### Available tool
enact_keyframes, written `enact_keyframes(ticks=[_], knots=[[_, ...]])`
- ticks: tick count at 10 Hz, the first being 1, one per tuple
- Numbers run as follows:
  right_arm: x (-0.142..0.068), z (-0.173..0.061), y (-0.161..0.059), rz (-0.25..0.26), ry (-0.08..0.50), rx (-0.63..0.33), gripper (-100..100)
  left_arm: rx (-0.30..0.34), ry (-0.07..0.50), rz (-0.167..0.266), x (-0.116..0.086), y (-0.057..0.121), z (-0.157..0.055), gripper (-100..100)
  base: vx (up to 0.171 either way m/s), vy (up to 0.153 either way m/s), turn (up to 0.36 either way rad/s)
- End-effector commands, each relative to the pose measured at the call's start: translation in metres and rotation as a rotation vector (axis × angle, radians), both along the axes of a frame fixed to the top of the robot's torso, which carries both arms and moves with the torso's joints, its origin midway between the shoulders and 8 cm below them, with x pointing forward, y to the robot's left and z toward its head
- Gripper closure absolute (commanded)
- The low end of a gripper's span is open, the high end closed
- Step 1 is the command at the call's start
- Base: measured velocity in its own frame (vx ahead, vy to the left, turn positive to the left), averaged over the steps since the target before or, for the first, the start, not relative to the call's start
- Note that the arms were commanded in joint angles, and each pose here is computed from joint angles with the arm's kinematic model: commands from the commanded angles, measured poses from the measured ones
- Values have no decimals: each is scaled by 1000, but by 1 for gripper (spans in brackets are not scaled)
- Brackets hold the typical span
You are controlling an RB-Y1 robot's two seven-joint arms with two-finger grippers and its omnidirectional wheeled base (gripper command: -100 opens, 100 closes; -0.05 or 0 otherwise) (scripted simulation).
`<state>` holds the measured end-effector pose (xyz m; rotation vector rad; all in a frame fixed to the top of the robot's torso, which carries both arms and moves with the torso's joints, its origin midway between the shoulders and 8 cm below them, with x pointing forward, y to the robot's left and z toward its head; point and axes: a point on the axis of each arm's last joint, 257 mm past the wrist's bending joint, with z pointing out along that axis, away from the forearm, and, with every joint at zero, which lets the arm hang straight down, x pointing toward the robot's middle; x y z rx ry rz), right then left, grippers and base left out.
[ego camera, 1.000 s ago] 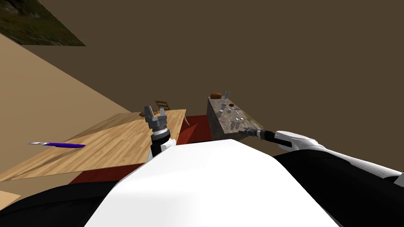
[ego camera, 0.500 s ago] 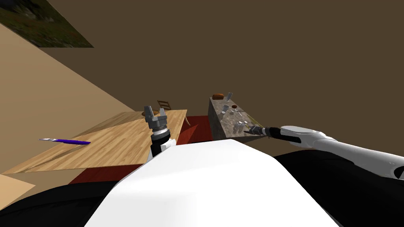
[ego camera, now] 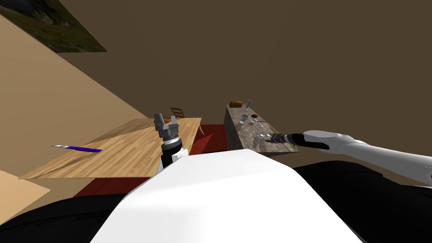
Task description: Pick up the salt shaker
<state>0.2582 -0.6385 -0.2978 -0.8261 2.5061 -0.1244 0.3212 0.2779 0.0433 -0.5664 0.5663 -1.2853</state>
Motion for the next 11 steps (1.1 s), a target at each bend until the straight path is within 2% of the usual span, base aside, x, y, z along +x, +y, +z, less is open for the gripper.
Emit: enact_keyframes(ticks=[1, 2, 3, 5, 6, 7, 11], knots=[[0, 0, 0, 0, 0, 0, -100, 0, 0, 0, 0, 0, 0, 0, 23, 7, 1], [0, 0, 0, 1, 1, -1, 0, 0, 0, 0, 0, 0, 0, 0, 6, 1, 1], [-4, -11, 0, -25, 1, 0, -100, 0, 0, 0, 0, 0, 0, 0, -10, -17, 165], [-7, -20, 1, -46, 2, 1, -100, 0, 0, 0, 0, 0, 0, 0, -29, -41, 148], [-5, -17, 1, -34, 2, 2, -100, 0, 0, 0, 0, 0, 0, 0, -14, -22, 33], [-5, -17, 1, -38, 1, 0, 100, 0, 0, 0, 0, 0, 0, 0, 0, 0, 0], [-4, -17, 1, -39, 1, 3, 100, 0, 0, 0, 0, 0, 0, 0, 0, 0, 0]])
